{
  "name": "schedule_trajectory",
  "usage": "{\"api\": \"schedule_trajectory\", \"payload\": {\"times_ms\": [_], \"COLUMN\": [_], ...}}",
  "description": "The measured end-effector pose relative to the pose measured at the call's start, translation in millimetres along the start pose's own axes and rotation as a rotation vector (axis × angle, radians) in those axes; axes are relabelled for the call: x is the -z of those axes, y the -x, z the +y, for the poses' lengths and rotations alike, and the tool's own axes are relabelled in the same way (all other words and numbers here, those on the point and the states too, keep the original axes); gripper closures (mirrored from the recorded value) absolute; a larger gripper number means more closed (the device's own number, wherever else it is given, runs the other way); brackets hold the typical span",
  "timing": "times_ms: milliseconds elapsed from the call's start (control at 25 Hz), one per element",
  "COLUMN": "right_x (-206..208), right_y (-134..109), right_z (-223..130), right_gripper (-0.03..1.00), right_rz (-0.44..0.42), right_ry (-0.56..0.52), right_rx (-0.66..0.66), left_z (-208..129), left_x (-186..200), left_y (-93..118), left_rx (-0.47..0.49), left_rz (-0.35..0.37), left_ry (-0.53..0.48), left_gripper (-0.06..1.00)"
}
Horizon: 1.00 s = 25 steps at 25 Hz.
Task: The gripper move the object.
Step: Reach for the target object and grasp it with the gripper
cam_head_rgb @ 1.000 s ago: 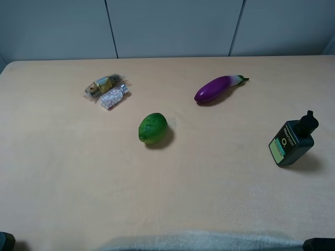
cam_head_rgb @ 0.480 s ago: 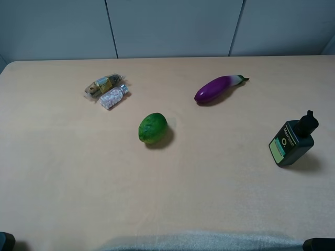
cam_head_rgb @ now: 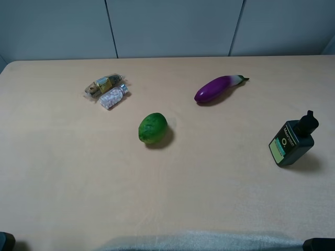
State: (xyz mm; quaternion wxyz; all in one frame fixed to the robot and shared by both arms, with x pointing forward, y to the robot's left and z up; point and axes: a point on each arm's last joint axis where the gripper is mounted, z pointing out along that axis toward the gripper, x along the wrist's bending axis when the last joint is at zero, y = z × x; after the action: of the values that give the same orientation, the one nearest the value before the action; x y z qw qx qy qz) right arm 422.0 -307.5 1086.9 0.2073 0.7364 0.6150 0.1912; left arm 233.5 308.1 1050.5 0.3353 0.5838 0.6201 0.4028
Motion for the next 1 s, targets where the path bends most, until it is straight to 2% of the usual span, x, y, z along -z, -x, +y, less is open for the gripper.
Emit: {"api": "schedule_trajectory", "payload": {"times_ms": [240,480,1000], "right_x": [-44.5,-66.9,-63.4], "right_y": [-3.7,-7.3,-54.4], "right_z": [6.0,4.8,-6.8], "right_gripper": [0.27,0.27,0.27], "right_rz": [-0.023,-0.021,0.1], "right_ry": [-0.17,-0.271,-0.302], "right_rx": [0.009,0.003,0.145], "left_z": [0.0,0.0,0.0], "left_x": [0.0,0.0,0.0], "left_y": [0.0,0.0,-0.2], "left_rx": [0.0,0.0,-0.001], "left_rz": [0.0,0.0,0.002], "left_ry": [0.0,0.0,0.0], "left_gripper": [0.21,0.21,0.21]}}
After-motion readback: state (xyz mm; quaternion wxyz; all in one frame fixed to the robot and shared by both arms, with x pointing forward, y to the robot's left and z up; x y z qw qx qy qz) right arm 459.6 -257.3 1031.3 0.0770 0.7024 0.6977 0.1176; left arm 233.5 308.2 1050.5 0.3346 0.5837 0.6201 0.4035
